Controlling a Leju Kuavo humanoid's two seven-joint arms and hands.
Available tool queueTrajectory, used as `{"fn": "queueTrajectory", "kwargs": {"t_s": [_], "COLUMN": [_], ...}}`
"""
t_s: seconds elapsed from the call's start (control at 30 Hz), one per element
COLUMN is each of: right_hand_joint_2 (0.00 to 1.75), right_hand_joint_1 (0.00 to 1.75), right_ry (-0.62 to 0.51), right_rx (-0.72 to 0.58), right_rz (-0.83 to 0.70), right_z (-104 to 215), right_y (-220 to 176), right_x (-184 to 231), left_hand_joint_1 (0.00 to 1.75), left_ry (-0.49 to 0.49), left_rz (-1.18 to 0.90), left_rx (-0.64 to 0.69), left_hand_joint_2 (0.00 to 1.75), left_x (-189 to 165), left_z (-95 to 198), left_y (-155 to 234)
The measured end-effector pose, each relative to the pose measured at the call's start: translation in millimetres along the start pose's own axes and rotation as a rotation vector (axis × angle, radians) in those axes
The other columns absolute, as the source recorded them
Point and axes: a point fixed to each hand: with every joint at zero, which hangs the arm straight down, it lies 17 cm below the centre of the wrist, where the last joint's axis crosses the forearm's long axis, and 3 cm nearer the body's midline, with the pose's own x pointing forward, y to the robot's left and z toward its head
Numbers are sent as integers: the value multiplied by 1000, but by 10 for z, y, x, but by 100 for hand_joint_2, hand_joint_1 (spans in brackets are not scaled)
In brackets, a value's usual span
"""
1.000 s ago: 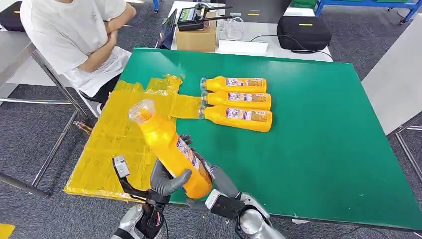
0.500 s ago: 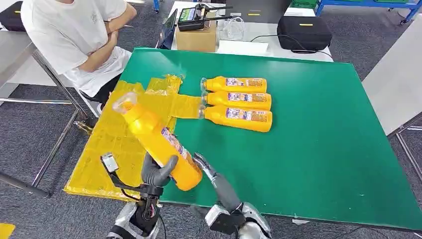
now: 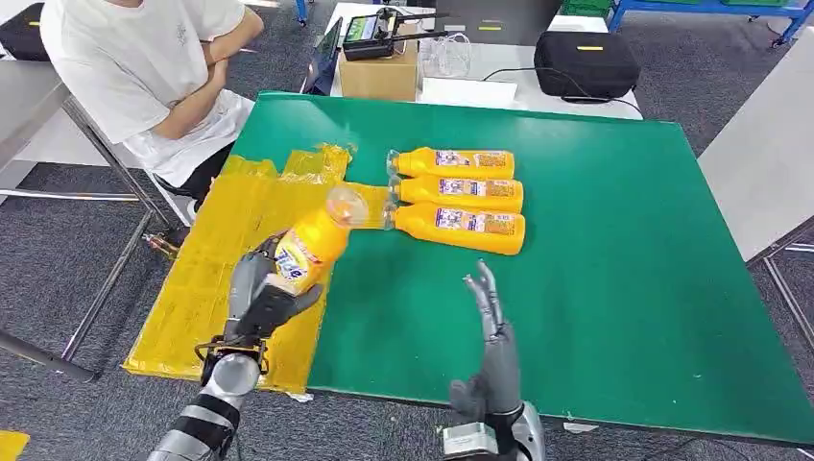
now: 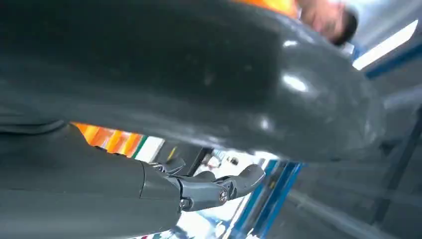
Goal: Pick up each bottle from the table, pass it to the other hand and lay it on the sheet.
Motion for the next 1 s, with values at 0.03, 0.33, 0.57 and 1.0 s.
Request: {"fn": "queueTrajectory", "kwargs": {"t_s": [0.03, 0.33, 0.57, 1.0], "right_hand_joint_2": [0, 0, 0, 0], "right_hand_joint_1": [0, 0, 0, 0], "right_ry": [5, 39, 53, 68], "right_rx": [-18, -26, -23, 3], "right_rz": [-4, -111, -159, -300], "right_z": [-23, -66, -64, -130], "right_y": [-70, -165, -142, -79], "right_x": [-17, -55, -61, -51], "left_hand_joint_1": [175, 175, 5, 0], "left_ry": [-13, 151, 318, 310], "left_rz": [-90, -311, -342, 273], "left_rx": [-26, -343, -484, -607], "left_hand_joint_2": [175, 175, 175, 175], "left_x": [-93, -1118, -1557, -1266], "left_z": [5, 25, -37, 60], "left_y": [-22, -188, -120, -251]}}
